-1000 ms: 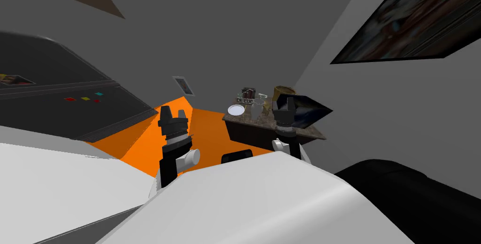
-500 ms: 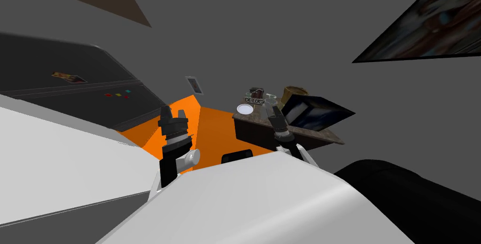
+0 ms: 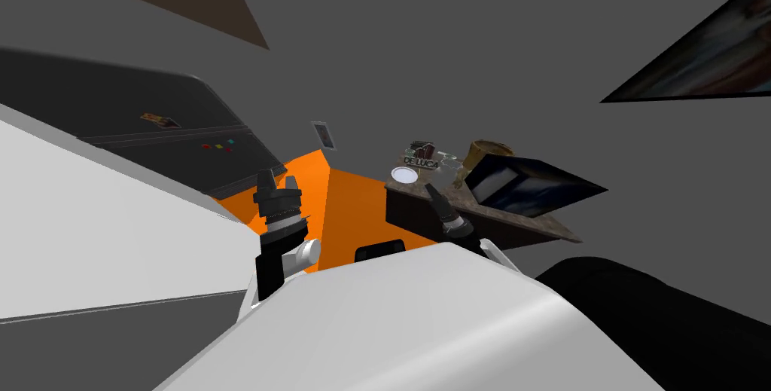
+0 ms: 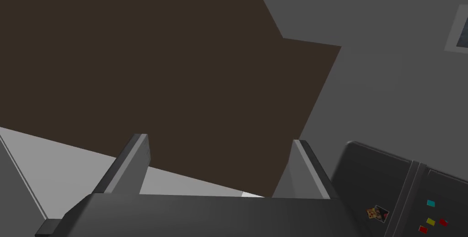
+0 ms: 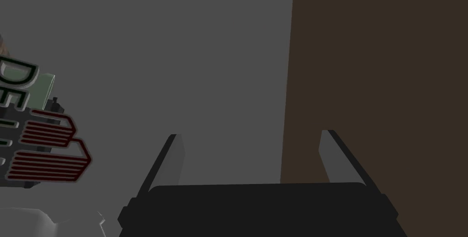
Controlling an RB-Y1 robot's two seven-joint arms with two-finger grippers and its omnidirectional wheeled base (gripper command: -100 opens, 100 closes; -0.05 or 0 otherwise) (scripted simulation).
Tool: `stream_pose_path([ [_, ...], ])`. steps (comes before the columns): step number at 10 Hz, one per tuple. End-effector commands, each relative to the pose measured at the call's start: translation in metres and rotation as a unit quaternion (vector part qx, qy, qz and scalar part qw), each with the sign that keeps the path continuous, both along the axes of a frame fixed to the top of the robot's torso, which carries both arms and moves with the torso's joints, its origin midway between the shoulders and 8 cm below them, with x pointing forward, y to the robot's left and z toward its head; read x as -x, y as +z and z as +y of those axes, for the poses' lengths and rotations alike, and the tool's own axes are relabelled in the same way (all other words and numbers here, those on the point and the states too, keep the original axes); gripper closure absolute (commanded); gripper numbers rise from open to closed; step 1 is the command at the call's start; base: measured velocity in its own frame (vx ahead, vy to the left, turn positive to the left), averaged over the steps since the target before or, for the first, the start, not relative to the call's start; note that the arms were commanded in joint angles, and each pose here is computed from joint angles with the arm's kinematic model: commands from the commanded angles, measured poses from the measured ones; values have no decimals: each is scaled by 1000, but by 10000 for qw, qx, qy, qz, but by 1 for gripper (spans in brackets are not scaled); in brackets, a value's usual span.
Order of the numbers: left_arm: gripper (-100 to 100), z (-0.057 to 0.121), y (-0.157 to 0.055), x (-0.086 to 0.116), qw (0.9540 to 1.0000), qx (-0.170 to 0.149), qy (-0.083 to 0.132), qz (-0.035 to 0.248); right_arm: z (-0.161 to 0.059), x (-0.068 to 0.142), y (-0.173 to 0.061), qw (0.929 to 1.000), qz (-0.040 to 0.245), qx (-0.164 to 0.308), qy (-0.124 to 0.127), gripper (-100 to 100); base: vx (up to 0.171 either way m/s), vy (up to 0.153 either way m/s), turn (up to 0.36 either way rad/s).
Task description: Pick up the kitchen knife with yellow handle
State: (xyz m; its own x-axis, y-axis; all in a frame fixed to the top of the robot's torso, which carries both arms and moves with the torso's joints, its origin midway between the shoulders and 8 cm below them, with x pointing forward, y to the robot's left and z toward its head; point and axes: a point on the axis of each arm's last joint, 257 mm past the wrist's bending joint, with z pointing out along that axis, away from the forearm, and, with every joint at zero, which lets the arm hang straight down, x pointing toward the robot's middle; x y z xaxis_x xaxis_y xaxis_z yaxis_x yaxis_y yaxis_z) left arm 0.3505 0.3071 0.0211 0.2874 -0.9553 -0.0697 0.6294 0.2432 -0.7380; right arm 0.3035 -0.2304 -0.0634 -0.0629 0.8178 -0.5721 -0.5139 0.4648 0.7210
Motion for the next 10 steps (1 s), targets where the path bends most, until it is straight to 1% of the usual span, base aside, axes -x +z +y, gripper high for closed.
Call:
stream_pose_path([
  [1,0,0,0,0,10000,0,0,0,-2,8,-31,9979,359,532,4,-100,14,207,221],
  [2,0,0,0,0,10000,0,0,0,0,11,-38,9967,445,681,48,-100,27,142,92],
  [3,0,0,0,0,10000,0,0,0,-2,19,-60,9917,709,1065,82,-100,44,118,161],
  [4,0,0,0,0,10000,0,0,0,-1,20,-63,9906,733,1151,95,-100,42,89,93],
  [5,0,0,0,0,10000,-1,1,0,-4,31,-87,9822,998,1586,147,-100,36,105,198],
  [6,0,0,0,0,10000,-1,0,0,-3,32,-89,9811,1016,1640,159,-100,31,93,73],
  [7,0,0,0,0,10000,-1,1,1,-9,46,-113,9695,1290,2070,226,-100,54,117,138],
  [8,0,0,0,0,10000,-1,1,1,-8,46,-115,9679,1288,2147,244,-100,44,91,98],
  [9,0,0,0,0,10000,-1,1,0,-13,59,-135,9533,1492,2604,341,-100,46,109,202],
  [10,0,0,0,0,10000,-1,0,0,-14,63,-140,9507,1545,2664,351,-100,41,78,94],
])
